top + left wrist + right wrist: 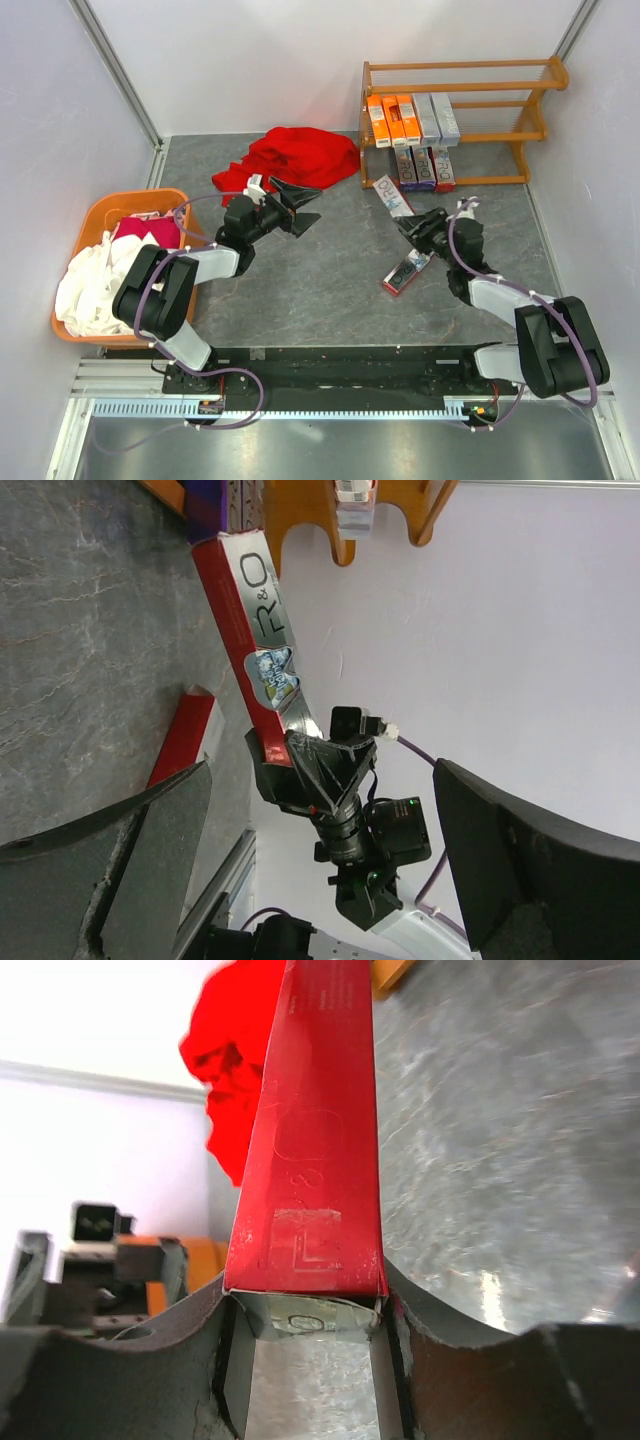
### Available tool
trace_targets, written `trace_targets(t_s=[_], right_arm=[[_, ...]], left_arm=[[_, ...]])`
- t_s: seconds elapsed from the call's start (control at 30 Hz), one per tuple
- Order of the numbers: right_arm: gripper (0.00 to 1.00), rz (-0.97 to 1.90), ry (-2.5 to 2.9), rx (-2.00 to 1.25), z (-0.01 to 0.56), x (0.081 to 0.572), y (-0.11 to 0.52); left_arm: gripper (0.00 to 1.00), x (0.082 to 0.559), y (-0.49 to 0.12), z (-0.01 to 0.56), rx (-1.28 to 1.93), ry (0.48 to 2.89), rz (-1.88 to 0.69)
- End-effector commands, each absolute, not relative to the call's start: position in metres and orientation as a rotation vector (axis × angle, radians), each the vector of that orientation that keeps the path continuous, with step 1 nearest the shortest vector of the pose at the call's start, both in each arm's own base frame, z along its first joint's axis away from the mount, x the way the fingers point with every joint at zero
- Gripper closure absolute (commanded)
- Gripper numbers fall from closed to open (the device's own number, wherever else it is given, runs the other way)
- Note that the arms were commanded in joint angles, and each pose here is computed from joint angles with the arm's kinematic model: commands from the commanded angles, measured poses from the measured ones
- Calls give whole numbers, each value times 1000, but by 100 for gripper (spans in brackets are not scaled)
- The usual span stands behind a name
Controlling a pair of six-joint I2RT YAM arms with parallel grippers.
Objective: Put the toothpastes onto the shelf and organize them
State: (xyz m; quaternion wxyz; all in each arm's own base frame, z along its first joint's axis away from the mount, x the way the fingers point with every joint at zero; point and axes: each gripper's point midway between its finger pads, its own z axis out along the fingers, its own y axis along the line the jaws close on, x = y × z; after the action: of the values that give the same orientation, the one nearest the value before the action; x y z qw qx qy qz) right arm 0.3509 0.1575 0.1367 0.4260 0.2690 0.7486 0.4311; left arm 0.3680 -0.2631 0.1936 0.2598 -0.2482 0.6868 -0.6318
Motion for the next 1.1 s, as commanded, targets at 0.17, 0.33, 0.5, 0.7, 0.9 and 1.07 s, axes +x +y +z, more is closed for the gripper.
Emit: trace_targets(t_s=[0.17, 0.33, 0.5, 0.7, 0.9, 1.07], right_arm=[[67, 1306, 1627, 641, 198, 346, 114], [67, 1306, 1572, 723, 191, 349, 75], [68, 1306, 1524, 803, 183, 357, 45], [68, 1265, 1464, 854, 184, 369, 11], [68, 1253, 1429, 918, 172, 381, -13], [69, 1256, 1394, 941, 170, 389, -22]], left_arm=[[1, 370, -262, 203, -578, 1838, -1688], [1, 371, -264, 203, -571, 1843, -1690], [1, 371, -264, 200, -572, 1851, -1691], [1, 372, -264, 201, -566, 1856, -1688], [1, 372, -266, 199, -555, 1866, -1690], [1, 372, -266, 201, -547, 1861, -1689]])
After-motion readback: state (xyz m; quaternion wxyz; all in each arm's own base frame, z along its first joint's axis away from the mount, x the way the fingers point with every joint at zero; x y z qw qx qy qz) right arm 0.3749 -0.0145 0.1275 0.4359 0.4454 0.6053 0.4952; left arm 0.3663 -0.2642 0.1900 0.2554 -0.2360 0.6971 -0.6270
